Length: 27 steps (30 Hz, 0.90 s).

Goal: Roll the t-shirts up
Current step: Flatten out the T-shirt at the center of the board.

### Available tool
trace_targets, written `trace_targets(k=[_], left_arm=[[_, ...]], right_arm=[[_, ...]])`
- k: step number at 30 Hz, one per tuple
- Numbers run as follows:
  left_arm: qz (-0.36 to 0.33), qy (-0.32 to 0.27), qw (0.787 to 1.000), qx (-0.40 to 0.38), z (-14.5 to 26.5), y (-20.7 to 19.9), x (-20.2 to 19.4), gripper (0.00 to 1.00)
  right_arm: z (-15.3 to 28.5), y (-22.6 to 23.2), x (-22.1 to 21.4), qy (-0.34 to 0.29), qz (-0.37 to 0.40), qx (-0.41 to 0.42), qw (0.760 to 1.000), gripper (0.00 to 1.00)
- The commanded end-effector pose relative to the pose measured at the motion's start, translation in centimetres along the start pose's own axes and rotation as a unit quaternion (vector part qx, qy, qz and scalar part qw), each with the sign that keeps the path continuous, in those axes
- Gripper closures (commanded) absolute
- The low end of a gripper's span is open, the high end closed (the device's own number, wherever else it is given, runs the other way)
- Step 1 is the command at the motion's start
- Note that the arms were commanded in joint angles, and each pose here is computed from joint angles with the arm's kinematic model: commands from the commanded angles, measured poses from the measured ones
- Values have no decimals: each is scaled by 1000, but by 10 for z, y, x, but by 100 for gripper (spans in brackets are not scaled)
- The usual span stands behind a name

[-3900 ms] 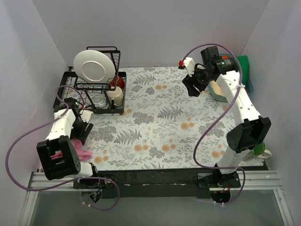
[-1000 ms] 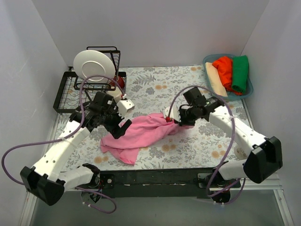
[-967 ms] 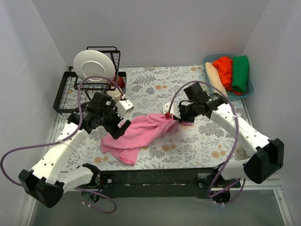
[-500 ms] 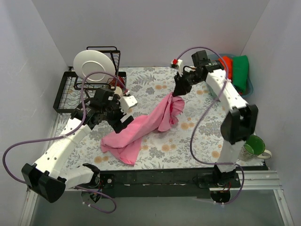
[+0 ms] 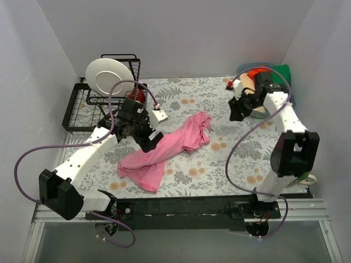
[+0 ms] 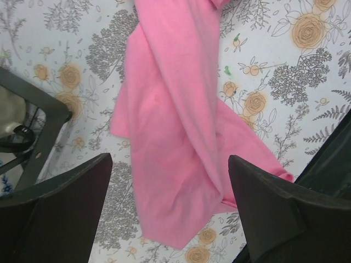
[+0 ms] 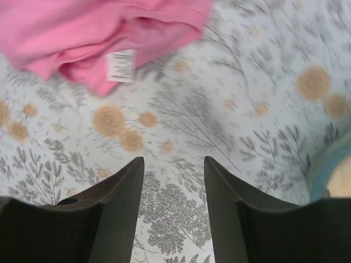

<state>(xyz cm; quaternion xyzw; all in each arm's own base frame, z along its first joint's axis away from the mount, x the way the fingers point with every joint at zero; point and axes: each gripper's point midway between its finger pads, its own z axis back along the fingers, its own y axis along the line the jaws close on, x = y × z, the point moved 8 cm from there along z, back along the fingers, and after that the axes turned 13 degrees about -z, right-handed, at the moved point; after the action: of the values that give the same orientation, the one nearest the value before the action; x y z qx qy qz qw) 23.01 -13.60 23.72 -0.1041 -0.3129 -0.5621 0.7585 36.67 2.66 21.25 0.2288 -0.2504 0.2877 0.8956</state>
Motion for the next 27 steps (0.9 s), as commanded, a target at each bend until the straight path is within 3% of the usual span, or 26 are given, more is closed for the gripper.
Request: trace_targets(k=[1, 6, 10, 17, 20, 27], left_arm=[[28, -14, 999, -41, -9, -17, -7, 13], [59, 5, 995, -86, -14, -38, -22, 14], [58, 28, 995, -73, -11, -37, -27, 14], [57, 40, 996, -51, -17, -30, -28, 14], [56, 53, 996, -51, -20, -30, -33, 14], [66, 62, 995, -49, -22, -27, -37, 13]], right_arm=[[-26, 91, -26, 13, 224, 87, 971, 44], [-55, 135, -50, 2, 368, 95, 925, 48], [-65, 147, -47, -73, 463, 75, 880, 49], [-76, 158, -54, -133, 564, 87, 810, 50], [-81, 164, -61, -140, 584, 108, 792, 51], [-100, 166, -66, -140, 599, 125, 779, 52]])
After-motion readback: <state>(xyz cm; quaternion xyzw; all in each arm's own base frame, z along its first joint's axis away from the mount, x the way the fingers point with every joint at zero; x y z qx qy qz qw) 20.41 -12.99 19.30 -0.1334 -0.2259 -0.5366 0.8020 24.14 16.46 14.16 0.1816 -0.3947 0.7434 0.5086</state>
